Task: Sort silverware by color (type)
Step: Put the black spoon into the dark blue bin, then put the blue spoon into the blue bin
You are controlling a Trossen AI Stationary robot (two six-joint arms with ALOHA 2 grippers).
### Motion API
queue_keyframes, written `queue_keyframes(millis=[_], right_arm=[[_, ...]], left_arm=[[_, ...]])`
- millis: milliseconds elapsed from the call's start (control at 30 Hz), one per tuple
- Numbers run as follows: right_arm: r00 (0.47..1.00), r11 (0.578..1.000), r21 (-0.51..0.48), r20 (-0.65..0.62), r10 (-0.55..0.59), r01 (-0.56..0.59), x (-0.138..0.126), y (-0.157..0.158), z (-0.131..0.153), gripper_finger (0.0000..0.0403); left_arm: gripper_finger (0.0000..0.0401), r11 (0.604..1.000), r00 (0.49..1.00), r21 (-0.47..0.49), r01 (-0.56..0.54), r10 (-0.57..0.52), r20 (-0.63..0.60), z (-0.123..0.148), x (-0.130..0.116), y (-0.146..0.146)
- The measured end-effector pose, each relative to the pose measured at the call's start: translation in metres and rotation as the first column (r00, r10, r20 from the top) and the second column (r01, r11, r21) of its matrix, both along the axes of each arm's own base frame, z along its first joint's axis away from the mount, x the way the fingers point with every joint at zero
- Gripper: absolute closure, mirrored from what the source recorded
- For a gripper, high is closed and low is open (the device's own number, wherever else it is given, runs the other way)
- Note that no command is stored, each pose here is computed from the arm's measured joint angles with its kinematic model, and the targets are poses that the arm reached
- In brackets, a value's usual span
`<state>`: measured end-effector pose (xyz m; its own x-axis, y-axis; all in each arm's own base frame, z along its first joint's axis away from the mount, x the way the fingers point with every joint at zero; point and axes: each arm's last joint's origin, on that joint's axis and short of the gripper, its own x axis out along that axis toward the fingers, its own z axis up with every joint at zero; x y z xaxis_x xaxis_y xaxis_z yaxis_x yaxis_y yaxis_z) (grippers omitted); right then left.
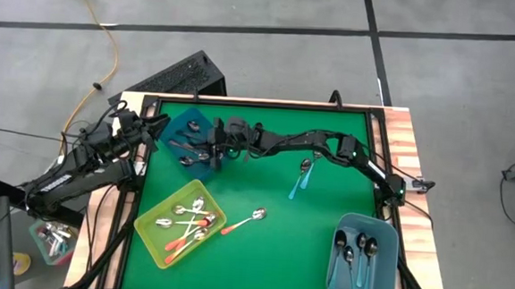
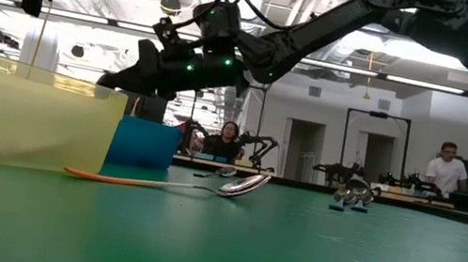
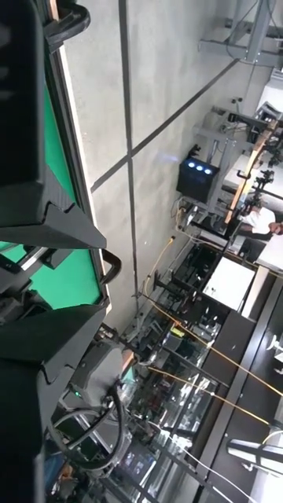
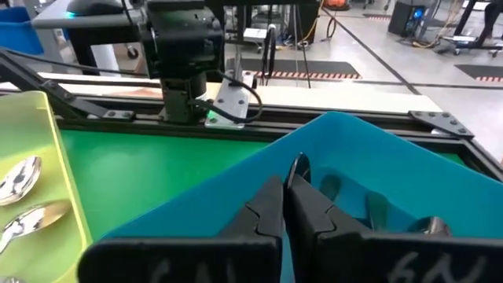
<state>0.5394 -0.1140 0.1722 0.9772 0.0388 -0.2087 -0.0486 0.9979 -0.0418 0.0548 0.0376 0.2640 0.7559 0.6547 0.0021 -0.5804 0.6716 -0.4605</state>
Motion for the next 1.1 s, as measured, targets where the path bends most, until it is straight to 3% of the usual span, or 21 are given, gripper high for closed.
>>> queue_keyframes(millis=[733, 967, 1100], right_arm=[[0.992, 0.999, 0.027, -0.123, -0.023, 0.027, -0.001, -0.002, -0.004, 0.0298], [0.953, 0.998, -0.065, -0.303, -0.007, -0.013, 0.001, -0.002, 0.052, 0.0298], [0.88, 0.992, -0.127, -0.47, -0.073, 0.014, -0.014, -0.001, 0.091, 0.0298]], left_arm=[[0.0291, 1.0, 1.0, 0.0, 0.0, 0.0, 0.0, 0.0, 0.0, 0.0], [0.0291, 1.0, 1.0, -0.003, 0.005, -0.005, 0.003, 0.0, 0.0, 0.0], [0.0291, 1.0, 1.0, -0.013, 0.008, -0.008, 0.011, 0.0, 0.0, 0.0]])
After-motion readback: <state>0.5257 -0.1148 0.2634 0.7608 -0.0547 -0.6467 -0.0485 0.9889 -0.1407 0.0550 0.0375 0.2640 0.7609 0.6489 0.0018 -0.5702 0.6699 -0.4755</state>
